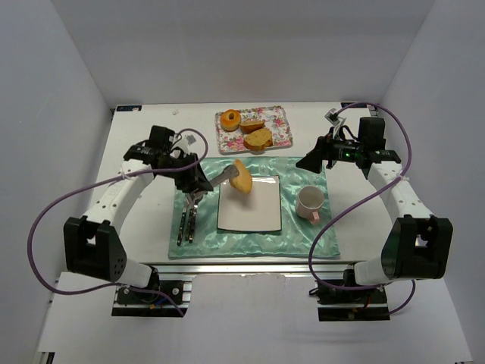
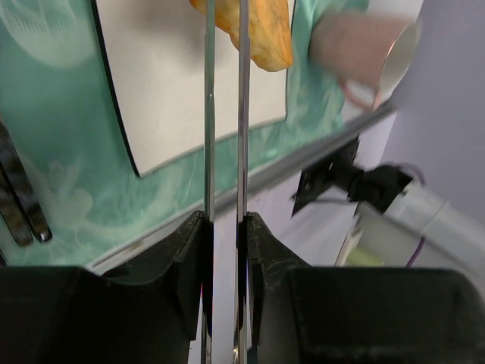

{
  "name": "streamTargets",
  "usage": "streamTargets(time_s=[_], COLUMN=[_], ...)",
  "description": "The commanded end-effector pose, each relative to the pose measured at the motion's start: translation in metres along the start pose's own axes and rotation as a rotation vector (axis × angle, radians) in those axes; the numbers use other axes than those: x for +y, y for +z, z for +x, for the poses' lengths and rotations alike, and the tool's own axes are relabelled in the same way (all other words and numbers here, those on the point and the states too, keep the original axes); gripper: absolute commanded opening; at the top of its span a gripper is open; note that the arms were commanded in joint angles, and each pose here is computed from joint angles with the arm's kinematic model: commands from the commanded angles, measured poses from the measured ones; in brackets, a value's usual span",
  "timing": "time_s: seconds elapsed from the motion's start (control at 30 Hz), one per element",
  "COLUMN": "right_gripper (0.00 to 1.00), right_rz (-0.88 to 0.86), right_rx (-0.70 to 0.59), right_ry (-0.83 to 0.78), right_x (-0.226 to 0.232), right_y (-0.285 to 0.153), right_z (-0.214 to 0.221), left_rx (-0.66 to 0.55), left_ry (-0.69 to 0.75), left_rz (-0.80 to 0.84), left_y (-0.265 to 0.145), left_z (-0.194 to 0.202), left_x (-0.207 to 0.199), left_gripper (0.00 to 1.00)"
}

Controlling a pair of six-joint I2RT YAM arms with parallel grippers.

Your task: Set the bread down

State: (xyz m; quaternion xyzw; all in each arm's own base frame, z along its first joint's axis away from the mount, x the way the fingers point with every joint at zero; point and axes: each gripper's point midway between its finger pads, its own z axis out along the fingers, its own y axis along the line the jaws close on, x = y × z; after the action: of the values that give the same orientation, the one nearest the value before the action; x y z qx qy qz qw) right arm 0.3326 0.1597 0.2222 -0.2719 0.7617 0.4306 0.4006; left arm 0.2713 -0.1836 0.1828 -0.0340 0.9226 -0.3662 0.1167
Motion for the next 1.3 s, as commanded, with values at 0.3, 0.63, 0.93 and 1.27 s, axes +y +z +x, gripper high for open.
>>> streamTargets(time_s=[0.3,0.63,0.93,1.27], right_gripper=[0.89,0.89,0.89,0.89], right_rz=[-0.032,-0.022,-0.025,-0.022], right_rx=[-0.034,-0.028,-0.025,-0.028], right_ry=[-0.015,-0.018,-0.014,-0.021], right_x=[0.005,0.004,0.001,0.002], right_y=[-0.002,-0.003,-0.001,-0.002], right_z=[-0.019,-0.015,-0.015,-0.013], left_rx=[0.076,0.007,-0.192,-0.249], left_ry=[0.094,0.137,0.231,0.231], left_rz=[-0.060,-0.109,-0.197,-0.051], left_y=[0.000,-0.015,-0.040,0.020], left_z=[0.048,0.031,-0.033,-0.113], left_x=[0.019,0.013,-0.010,-0.031], left_gripper=[0.44,0.63,0.56,0.54])
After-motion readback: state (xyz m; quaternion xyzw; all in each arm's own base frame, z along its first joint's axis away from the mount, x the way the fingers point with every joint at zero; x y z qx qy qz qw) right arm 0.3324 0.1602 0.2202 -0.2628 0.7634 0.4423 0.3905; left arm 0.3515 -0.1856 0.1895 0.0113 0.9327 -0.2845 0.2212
